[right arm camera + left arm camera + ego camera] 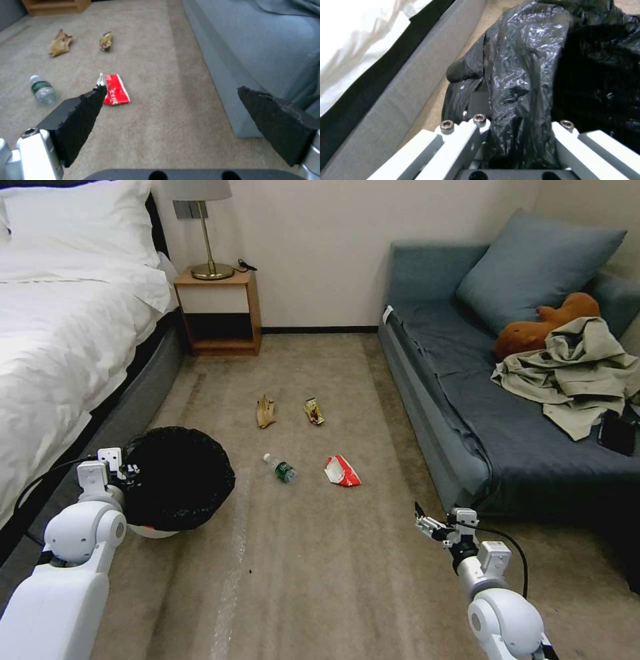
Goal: Pick up the trash bin, then pick up the garbage on the floor and place it into the trash bin.
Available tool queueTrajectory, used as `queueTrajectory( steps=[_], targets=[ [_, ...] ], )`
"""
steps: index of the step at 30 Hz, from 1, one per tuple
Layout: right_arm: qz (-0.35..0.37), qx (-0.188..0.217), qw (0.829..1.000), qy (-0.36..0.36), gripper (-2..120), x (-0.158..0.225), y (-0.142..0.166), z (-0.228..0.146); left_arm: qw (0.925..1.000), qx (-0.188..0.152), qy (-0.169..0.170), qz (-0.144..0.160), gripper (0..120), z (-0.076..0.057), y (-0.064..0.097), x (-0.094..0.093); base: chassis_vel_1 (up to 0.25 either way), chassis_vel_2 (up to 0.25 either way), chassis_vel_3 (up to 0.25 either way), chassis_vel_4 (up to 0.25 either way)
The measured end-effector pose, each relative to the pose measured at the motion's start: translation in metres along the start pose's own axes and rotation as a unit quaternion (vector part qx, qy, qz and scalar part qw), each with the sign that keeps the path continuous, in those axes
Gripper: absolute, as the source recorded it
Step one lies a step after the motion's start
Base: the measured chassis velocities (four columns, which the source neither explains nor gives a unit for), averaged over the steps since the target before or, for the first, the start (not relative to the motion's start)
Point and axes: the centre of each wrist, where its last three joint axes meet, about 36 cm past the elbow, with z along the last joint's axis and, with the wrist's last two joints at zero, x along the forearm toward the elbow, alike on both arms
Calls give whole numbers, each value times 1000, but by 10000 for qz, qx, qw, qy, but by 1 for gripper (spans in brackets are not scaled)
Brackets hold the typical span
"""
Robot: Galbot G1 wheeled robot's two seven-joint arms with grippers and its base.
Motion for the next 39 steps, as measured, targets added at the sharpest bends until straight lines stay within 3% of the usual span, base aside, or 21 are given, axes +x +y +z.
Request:
queueTrajectory(
  steps=[20, 39],
  targets=[
    [-10, 99, 9999, 41, 100, 2, 5, 4, 10000, 49, -16, -14, 4, 1, 9, 1, -87, 92, 91, -86],
    [-30, 115, 9999, 83, 100, -3, 5, 7, 10000, 67, -11, 7, 4, 2, 7, 1, -100, 102, 102, -99]
  ],
)
